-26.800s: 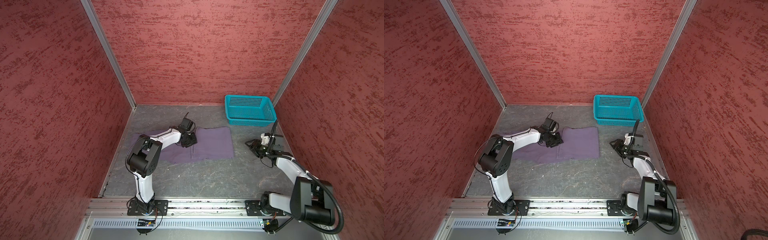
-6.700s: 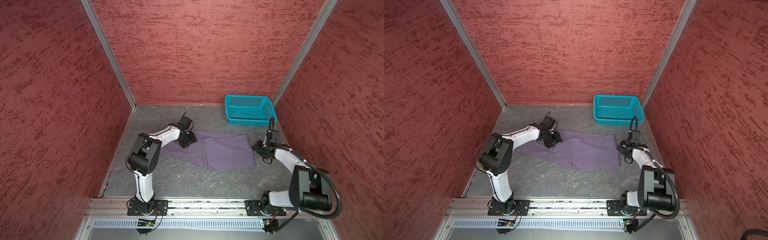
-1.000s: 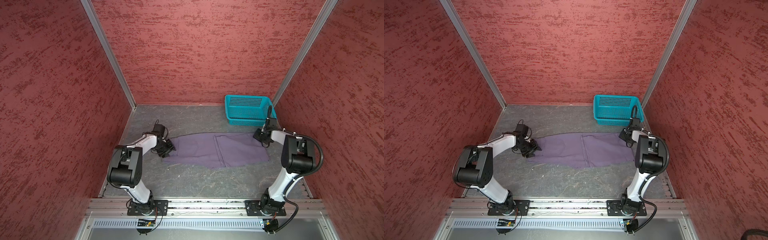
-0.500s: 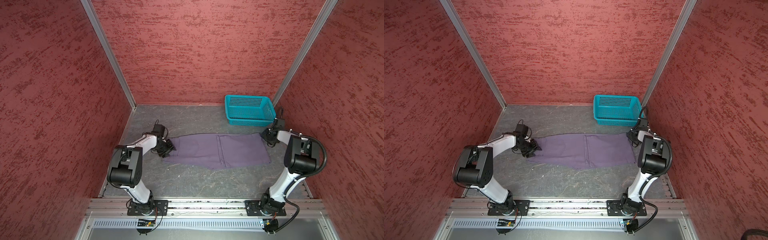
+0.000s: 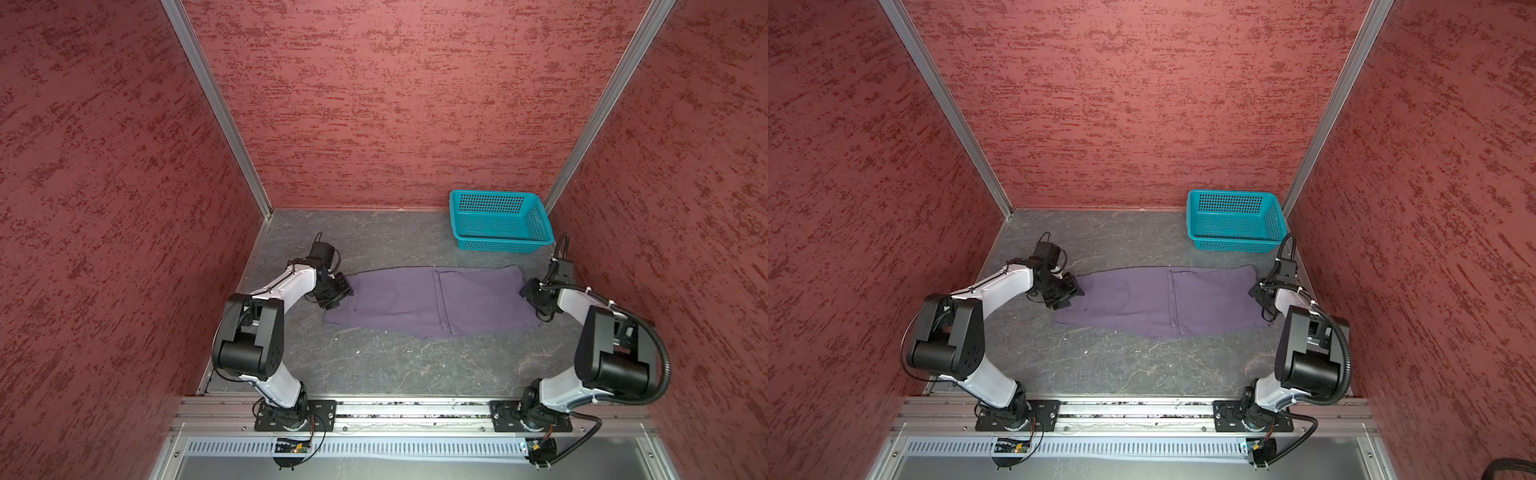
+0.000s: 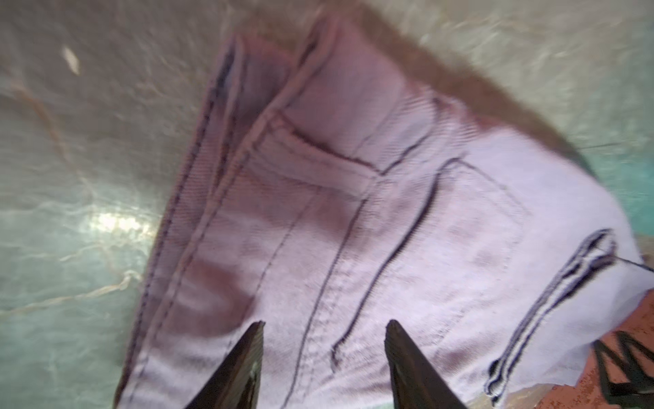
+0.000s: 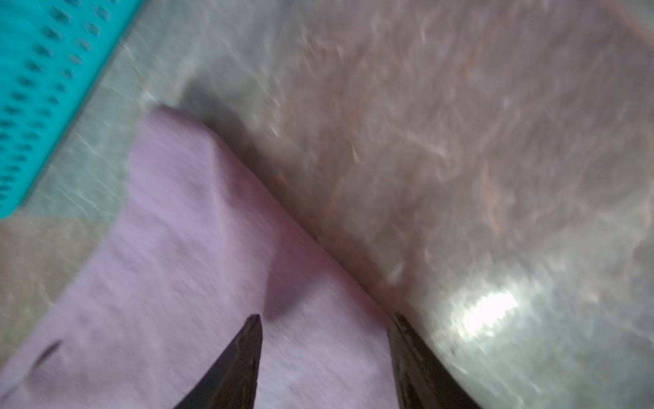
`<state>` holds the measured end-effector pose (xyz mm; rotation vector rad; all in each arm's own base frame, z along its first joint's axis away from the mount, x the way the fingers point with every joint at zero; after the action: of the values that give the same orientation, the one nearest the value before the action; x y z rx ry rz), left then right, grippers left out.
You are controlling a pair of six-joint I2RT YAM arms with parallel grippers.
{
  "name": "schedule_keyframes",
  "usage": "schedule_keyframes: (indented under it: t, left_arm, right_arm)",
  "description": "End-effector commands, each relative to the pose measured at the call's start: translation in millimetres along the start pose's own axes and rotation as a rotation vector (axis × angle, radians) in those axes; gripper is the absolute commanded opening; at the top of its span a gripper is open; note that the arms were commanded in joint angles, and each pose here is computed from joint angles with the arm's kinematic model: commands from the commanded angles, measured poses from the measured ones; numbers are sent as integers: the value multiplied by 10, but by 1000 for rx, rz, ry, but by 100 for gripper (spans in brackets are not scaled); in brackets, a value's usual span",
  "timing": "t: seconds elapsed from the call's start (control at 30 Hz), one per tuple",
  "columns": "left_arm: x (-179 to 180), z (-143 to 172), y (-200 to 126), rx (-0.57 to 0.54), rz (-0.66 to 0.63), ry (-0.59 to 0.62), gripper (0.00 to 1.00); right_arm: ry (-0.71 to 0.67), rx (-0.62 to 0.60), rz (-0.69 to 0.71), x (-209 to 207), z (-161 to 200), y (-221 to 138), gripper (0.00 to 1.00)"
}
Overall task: Fold and stack the trousers
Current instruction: Smooth out the trousers at the center of the table.
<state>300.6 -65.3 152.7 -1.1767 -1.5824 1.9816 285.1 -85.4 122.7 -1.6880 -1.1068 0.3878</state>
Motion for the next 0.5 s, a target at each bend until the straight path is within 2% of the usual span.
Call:
schedule_keyframes:
  t: [0.0, 0.27, 0.47]
  left_arm:
    - [-110, 6, -280, -54, 59, 41, 57]
    - [-60, 49, -549, -91, 108, 38, 58]
    - [30, 75, -557, -90, 111, 27, 59]
  right_arm:
    - [-10, 23, 18, -50, 107, -5, 59]
    - [1, 76, 79, -143, 185, 130, 61]
    - [29, 31, 148, -240, 117, -30, 71]
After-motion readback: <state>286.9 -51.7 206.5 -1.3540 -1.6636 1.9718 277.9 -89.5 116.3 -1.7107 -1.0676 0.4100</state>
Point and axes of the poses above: each gripper's point midway between its finger pads, its own y axis out along the fingers, its own x axis along the line the jaws close on, z = x × y, the point moved 10 cm from there along -y, back along the fingers, and after that the axes turned 10 degrees about -y, right-handed, at the moved point
